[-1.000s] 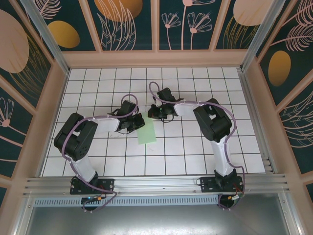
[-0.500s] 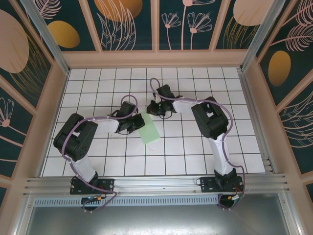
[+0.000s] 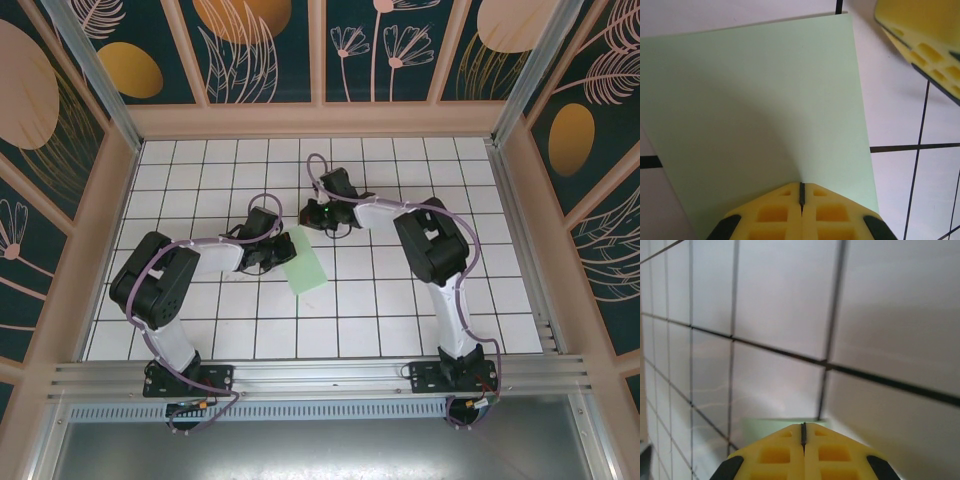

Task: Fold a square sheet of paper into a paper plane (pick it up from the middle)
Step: First fold in half a square sheet of paper at the center of the table.

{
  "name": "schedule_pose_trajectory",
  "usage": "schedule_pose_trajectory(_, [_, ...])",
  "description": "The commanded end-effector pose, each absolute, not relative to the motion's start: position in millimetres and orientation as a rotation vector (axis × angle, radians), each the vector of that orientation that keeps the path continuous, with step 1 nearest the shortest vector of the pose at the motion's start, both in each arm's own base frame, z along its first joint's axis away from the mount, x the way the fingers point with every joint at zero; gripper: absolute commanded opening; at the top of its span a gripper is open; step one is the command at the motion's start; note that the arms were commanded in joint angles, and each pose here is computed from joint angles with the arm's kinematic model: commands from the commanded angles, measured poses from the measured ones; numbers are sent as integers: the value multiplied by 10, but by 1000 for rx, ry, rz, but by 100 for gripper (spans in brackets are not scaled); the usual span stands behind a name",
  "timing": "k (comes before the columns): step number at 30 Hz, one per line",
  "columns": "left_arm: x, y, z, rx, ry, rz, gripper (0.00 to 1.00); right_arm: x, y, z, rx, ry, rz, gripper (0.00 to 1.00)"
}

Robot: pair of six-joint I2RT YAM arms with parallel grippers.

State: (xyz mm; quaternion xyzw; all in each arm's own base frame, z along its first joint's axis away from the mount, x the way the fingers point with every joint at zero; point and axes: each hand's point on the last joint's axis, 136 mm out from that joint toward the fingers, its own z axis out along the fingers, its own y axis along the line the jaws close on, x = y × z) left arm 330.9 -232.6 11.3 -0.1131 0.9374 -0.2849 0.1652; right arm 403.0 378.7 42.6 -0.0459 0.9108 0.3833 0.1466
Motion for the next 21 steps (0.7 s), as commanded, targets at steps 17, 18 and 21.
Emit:
schedule_pose_trajectory(17, [2907, -2049, -242, -342, 2853, -622, 0, 4116, 3746, 195, -108, 2681, 1012, 0])
schedule_pose_trajectory(18, [2903, -2048, -246, -342, 2855, -622, 0, 4124, 3736, 188, -106, 2682, 1010, 0])
schedule_pose_trajectory(21, [2909, -2056, -229, -331, 2852, -626, 0, 4152, 3704, 162, -95, 2687, 985, 0])
